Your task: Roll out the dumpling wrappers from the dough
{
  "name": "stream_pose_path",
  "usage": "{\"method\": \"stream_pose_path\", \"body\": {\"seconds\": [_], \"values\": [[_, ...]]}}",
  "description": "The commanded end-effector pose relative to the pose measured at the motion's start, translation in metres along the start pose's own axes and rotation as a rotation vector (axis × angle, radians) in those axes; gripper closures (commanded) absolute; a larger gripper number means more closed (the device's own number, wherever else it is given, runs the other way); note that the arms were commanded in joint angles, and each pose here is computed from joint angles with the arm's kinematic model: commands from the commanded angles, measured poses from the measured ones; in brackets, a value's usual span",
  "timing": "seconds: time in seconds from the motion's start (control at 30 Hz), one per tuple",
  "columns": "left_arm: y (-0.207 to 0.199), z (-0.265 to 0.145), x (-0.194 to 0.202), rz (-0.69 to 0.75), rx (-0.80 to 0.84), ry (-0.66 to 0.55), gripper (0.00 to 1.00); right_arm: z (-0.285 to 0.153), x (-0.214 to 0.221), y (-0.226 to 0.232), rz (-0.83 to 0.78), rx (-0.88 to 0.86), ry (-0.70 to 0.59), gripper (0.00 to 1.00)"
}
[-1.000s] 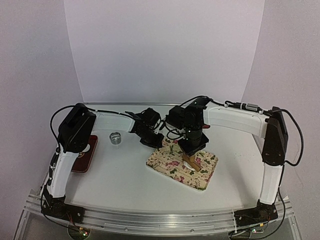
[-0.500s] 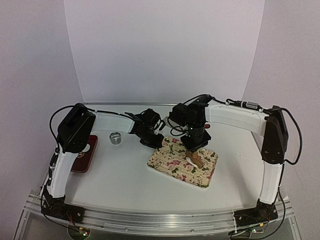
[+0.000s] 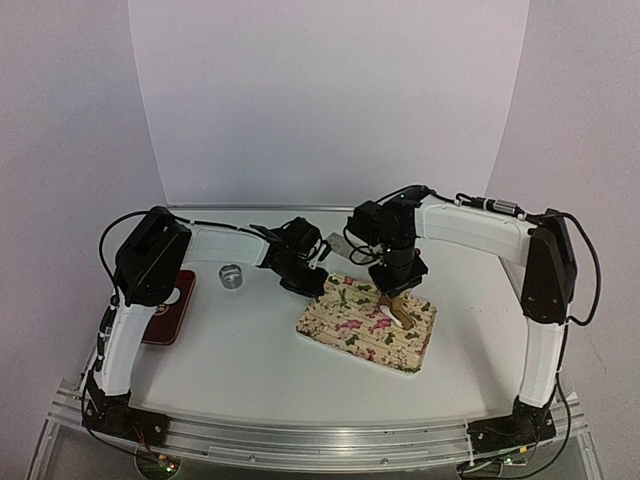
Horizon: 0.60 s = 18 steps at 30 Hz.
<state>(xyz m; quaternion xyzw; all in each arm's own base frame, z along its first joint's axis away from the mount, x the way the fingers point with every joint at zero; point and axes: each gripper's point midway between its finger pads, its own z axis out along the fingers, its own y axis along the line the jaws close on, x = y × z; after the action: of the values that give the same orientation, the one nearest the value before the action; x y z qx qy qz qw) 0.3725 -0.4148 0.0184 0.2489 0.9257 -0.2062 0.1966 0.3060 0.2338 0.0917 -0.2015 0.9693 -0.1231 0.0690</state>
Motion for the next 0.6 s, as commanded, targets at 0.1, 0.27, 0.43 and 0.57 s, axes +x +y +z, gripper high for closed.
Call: {"method": "stream_pose_path", "body": {"seconds": [0.1, 0.27, 0.43, 0.57], "values": [[0.042, 0.004, 0.064, -0.002, -0.156, 0.203, 1.00, 0.108, 0.064, -0.012, 0.005, 0.004, 0.388, 1.00], [0.042, 0.004, 0.063, -0.003, -0.157, 0.200, 1.00, 0.111, 0.064, -0.017, -0.009, 0.018, 0.390, 1.00], [0.042, 0.003, 0.060, -0.005, -0.157, 0.194, 1.00, 0.114, 0.066, -0.024, -0.018, 0.044, 0.395, 1.00], [0.042, 0.002, 0.060, -0.006, -0.160, 0.193, 1.00, 0.115, 0.066, -0.028, -0.022, 0.052, 0.394, 1.00]]}}
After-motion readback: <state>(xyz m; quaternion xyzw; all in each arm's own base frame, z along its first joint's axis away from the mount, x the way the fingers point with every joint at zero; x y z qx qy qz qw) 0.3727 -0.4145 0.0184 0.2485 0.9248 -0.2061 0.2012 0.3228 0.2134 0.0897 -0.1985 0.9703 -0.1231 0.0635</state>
